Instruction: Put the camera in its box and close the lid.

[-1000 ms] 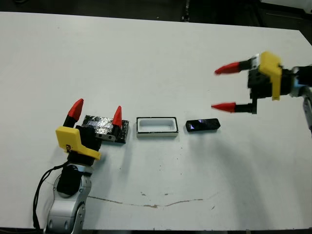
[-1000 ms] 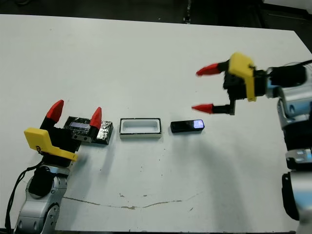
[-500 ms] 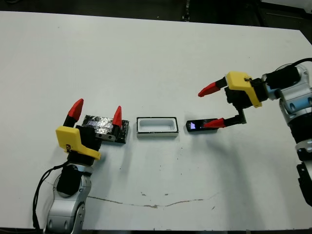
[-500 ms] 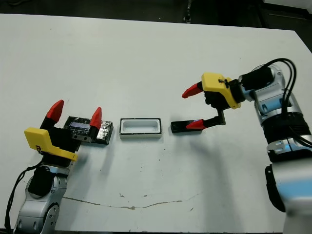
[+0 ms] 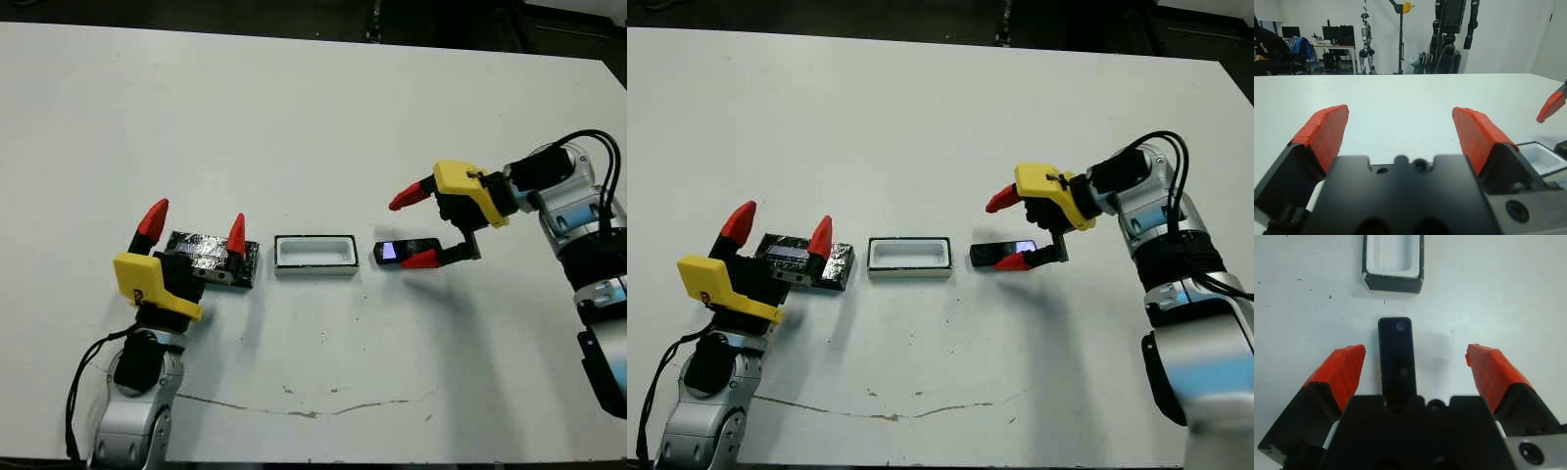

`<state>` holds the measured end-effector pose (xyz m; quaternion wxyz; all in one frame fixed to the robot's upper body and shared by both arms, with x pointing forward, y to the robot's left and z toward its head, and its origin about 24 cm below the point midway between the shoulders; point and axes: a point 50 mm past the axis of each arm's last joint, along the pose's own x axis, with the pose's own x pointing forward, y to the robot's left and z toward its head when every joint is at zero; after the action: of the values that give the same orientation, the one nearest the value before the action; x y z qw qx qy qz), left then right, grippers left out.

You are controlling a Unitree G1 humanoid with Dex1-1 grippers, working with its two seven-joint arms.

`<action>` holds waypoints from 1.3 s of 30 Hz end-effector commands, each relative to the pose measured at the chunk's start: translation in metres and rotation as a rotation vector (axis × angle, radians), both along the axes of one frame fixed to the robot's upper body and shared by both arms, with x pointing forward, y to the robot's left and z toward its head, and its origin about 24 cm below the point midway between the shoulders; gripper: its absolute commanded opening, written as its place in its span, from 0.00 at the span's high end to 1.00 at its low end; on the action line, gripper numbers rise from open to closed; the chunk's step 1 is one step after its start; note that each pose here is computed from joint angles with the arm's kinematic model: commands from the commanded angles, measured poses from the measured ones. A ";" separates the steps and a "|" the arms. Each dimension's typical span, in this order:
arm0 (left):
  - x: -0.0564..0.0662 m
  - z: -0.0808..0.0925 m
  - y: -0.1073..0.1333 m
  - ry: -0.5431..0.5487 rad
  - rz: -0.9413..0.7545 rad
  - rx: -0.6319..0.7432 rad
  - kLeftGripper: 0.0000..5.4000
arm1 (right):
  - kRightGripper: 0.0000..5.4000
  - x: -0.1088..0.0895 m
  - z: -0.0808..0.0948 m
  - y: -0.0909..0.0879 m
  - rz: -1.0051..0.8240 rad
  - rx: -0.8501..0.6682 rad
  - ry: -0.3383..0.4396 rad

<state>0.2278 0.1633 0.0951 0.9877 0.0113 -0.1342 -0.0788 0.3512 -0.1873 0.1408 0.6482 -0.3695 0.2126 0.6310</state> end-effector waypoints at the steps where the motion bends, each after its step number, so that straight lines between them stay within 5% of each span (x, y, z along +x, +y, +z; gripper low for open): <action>1: -0.001 -0.004 0.001 0.019 -0.006 0.018 0.00 | 0.00 -0.005 -0.009 -0.003 -0.011 -0.035 0.008; 8: -0.002 -0.005 0.001 0.024 -0.001 0.025 0.00 | 0.05 -0.010 -0.016 -0.004 -0.027 -0.027 0.003; 31: -0.002 -0.005 0.001 0.029 0.009 -0.003 0.00 | 0.68 -0.014 -0.027 -0.005 0.015 -0.022 -0.048; 39: -0.002 -0.005 0.000 0.025 0.028 -0.015 0.00 | 0.69 -0.010 -0.022 -0.008 -0.038 -0.081 -0.041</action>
<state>0.2273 0.1629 0.0935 0.9890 0.0041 -0.1299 -0.0708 0.3418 -0.1844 0.1244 0.6509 -0.3908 0.1894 0.6227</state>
